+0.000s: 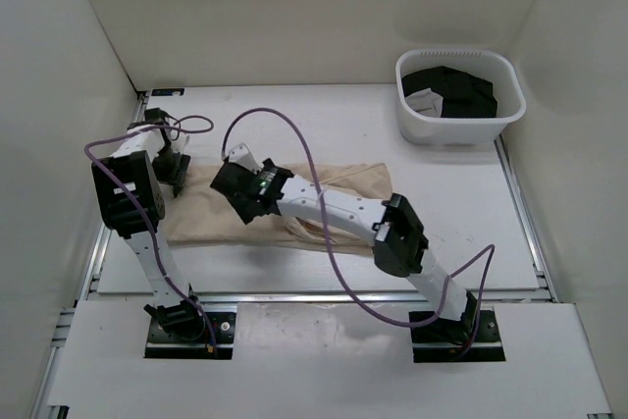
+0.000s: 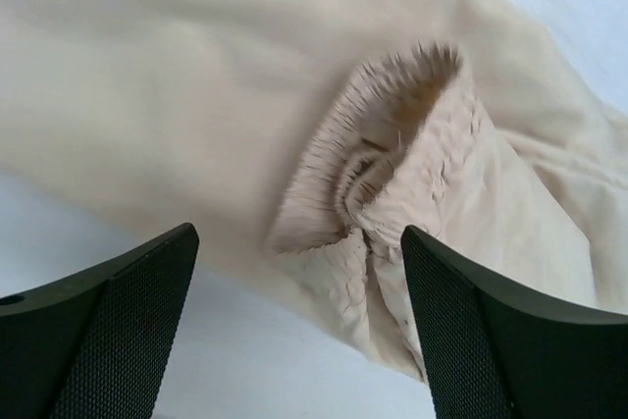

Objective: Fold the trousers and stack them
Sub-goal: Fold the trousers

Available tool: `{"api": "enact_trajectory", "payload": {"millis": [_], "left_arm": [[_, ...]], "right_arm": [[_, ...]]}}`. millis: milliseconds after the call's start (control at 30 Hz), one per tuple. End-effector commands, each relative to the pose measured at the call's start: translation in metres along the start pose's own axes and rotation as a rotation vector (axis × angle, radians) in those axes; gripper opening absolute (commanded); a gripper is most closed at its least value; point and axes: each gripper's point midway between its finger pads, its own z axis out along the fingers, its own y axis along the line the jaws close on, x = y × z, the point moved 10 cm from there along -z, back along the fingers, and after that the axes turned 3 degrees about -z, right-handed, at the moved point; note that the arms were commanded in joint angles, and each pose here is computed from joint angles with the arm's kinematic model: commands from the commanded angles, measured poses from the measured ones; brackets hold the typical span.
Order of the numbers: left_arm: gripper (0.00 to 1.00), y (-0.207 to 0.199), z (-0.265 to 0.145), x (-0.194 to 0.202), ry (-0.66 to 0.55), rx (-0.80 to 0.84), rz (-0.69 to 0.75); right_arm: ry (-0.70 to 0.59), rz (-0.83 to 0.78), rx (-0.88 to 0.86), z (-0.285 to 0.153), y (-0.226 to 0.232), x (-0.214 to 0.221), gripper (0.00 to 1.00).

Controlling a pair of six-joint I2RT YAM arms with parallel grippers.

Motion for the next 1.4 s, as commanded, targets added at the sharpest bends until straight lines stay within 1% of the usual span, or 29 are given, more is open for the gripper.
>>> {"api": "enact_trajectory", "payload": {"millis": [0,33,67,100,133,167,200,233,267,300,333,400,467,500,533,567,633,667,700,800,900,967,1033,1067,1133,1167,1200,1300,1367], "left_arm": [[0.75,0.015,-0.032,-0.011,-0.061,-0.071,-0.013],[0.75,0.02,-0.038,-0.016,-0.08,-0.1,-0.021],[0.75,0.022,-0.045,-0.017,-0.084,-0.111,-0.023],[0.78,0.024,-0.052,-0.018,-0.102,-0.127,-0.029],[0.78,0.026,-0.054,-0.02,-0.104,-0.147,-0.041],[0.78,0.031,-0.07,-0.021,-0.139,-0.169,-0.052],[0.82,0.033,-0.077,-0.023,-0.16,-0.185,-0.069],[0.85,0.037,-0.086,-0.025,-0.181,-0.205,-0.077],[0.88,0.042,-0.104,-0.027,-0.229,-0.237,-0.094],[0.96,0.045,-0.114,-0.028,-0.256,-0.246,-0.102],[1.0,0.048,-0.123,-0.029,-0.277,-0.266,-0.101],[1.0,0.052,-0.153,-0.031,-0.349,-0.301,-0.108],[1.0,0.051,-0.173,-0.03,-0.383,-0.288,-0.089],[1.0,0.044,-0.195,-0.032,-0.444,-0.264,-0.07],[0.98,0.034,-0.204,-0.032,-0.466,-0.215,-0.026],[0.97,0.016,-0.211,-0.034,-0.506,-0.096,0.041],[0.93,-0.039,-0.218,-0.029,-0.47,0.085,0.202],[0.93,-0.066,-0.216,-0.026,-0.456,0.218,0.267],[0.91,-0.106,-0.21,-0.019,-0.403,0.315,0.359],[0.92,-0.174,-0.2,-0.007,-0.31,0.53,0.467],[0.95,-0.213,-0.192,-0.008,-0.269,0.603,0.489],[0.97,-0.237,-0.191,-0.007,-0.271,0.62,0.511],[0.97,-0.254,-0.192,-0.006,-0.286,0.565,0.537],[0.99,-0.258,-0.184,-0.005,-0.271,0.536,0.534],[1.0,-0.26,-0.174,-0.004,-0.245,0.527,0.512],[1.0,-0.263,-0.169,-0.007,-0.242,0.527,0.512],[1.0,-0.263,-0.166,-0.005,-0.227,0.526,0.504],[1.0,-0.271,-0.147,0.004,-0.147,0.539,0.518],[1.0,-0.278,-0.132,0.012,-0.113,0.514,0.538]], "right_arm": [[-0.318,0.105,-0.34,-0.109,-0.033,-0.064,0.88],[-0.362,0.142,-0.357,-0.133,-0.048,-0.066,0.86],[-0.382,0.151,-0.373,-0.141,-0.054,-0.064,0.83],[-0.344,0.15,-0.357,-0.132,-0.057,-0.051,0.81],[-0.365,0.185,-0.346,-0.147,-0.075,-0.046,0.77],[-0.357,0.209,-0.328,-0.146,-0.082,-0.04,0.72],[-0.307,0.242,-0.289,-0.135,-0.099,-0.023,0.54],[-0.269,0.28,-0.262,-0.125,-0.109,-0.012,0.43],[-0.214,0.359,-0.262,-0.114,-0.116,-0.001,0.25],[-0.152,0.429,-0.228,-0.094,-0.139,0.009,0.18],[-0.063,0.444,-0.216,-0.072,-0.145,0.037,0.12],[0.015,0.514,-0.204,-0.043,-0.166,0.058,0.0],[0.084,0.536,-0.224,-0.025,-0.17,0.078,0.0],[0.125,0.555,-0.22,-0.009,-0.173,0.097,0.0],[0.148,0.563,-0.233,-0.003,-0.173,0.106,0.0],[0.167,0.583,-0.257,0.002,-0.172,0.113,0.0],[0.204,0.601,-0.284,0.011,-0.168,0.129,0.0],[0.225,0.597,-0.279,0.014,-0.167,0.134,0.0],[0.246,0.604,-0.267,0.021,-0.168,0.137,0.0],[0.277,0.56,-0.273,0.03,-0.174,0.133,0.0],[0.218,0.557,-0.282,0.019,-0.192,0.108,0.0],[0.179,0.588,-0.264,0.009,-0.211,0.1,0.06],[0.157,0.684,-0.236,0.008,-0.234,0.097,0.13],[0.149,0.724,-0.242,0.005,-0.242,0.096,0.24],[0.127,0.808,-0.234,0.013,-0.267,0.1,0.37],[0.14,0.826,-0.234,0.025,-0.271,0.102,0.48],[0.14,0.843,-0.235,0.03,-0.278,0.1,0.53],[0.175,0.803,-0.264,0.053,-0.29,0.083,0.66],[0.227,0.76,-0.267,0.072,-0.291,0.08,0.7]]}}
